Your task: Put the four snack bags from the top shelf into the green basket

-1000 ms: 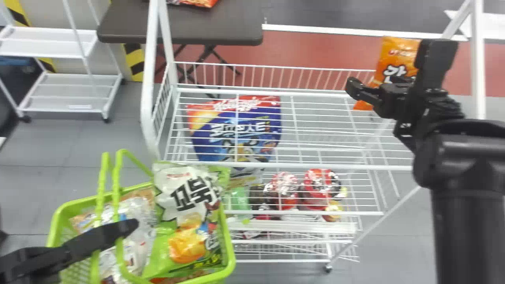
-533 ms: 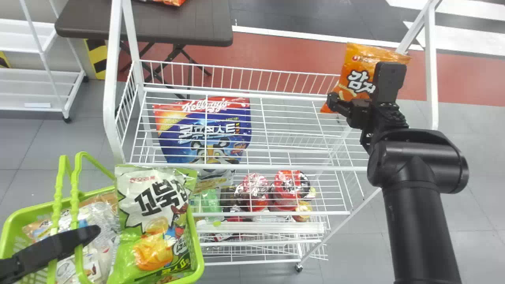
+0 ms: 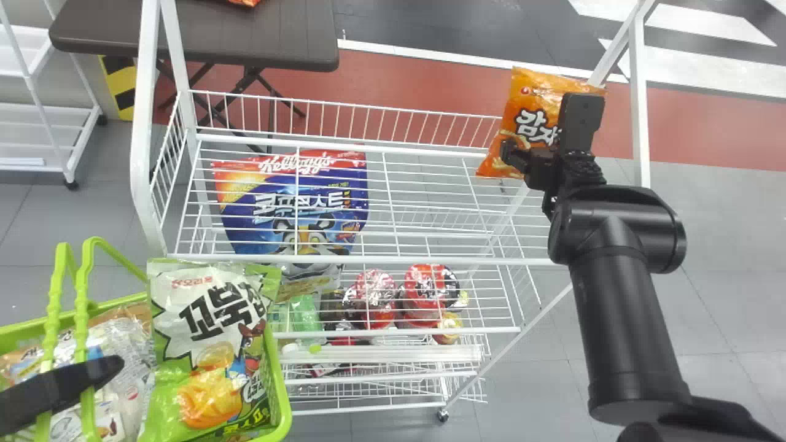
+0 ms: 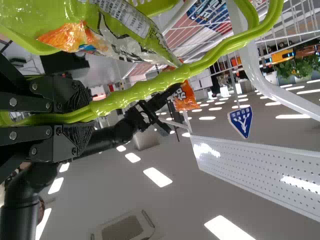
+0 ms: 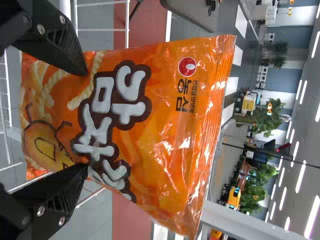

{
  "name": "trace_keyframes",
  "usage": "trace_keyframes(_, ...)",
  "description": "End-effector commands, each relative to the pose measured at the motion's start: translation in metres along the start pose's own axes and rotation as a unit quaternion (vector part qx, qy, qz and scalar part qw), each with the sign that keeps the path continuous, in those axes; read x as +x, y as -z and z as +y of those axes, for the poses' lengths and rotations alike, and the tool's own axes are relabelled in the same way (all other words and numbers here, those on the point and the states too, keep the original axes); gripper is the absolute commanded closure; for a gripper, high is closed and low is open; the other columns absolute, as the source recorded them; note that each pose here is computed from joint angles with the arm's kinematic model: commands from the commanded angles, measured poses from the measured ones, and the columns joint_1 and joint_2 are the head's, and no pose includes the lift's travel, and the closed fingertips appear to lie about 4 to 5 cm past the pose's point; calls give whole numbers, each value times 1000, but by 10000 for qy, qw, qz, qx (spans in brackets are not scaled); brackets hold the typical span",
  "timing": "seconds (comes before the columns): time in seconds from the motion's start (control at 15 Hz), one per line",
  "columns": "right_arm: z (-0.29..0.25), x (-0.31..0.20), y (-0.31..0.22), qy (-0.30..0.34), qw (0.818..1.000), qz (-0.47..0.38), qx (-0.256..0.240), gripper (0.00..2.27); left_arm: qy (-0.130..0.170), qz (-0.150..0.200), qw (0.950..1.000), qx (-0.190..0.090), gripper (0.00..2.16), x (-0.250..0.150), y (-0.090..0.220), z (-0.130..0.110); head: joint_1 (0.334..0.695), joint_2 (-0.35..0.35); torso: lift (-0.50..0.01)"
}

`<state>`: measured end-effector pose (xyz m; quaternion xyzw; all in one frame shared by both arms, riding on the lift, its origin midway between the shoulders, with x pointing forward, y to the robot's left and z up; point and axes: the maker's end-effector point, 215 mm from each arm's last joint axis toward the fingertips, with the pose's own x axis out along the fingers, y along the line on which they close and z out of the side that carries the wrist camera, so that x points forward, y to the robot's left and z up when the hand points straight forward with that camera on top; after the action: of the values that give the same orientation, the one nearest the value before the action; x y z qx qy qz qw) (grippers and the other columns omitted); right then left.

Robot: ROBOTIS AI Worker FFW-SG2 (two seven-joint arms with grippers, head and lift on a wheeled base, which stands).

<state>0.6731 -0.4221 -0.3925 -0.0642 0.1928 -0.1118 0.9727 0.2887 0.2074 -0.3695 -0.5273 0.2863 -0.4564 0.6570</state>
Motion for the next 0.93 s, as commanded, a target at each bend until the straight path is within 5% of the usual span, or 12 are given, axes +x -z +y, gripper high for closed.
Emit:
trace_keyframes(0.0, -1, 4, -1, -41, 10000, 7, -5, 1288, 35, -6, 10000, -3, 2148, -1, 0, -2, 695, -244, 0)
trace_keyframes(0.07, 0, 4, 0, -56, 10000, 22, 22, 1892, 44, -4, 10000, -8, 2148, -1, 1, -2, 695, -244, 0)
trace_keyframes(0.13, 1, 3, 7, -63, 9999, 127, 39, 2213, 44, -4, 10000, 7, 2148, -1, 0, -2, 695, -244, 0)
trace_keyframes(0.67, 12, -39, -2, -406, 9972, -375, 503, 2250, 39, -27, 10000, 12, 2148, -2, 0, -2, 695, -238, 0)
trace_keyframes(0.87, 47, -95, -12, -1083, 9902, -431, 767, 2250, 39, -27, 10000, 12, 2148, -2, 0, -2, 695, -217, 0)
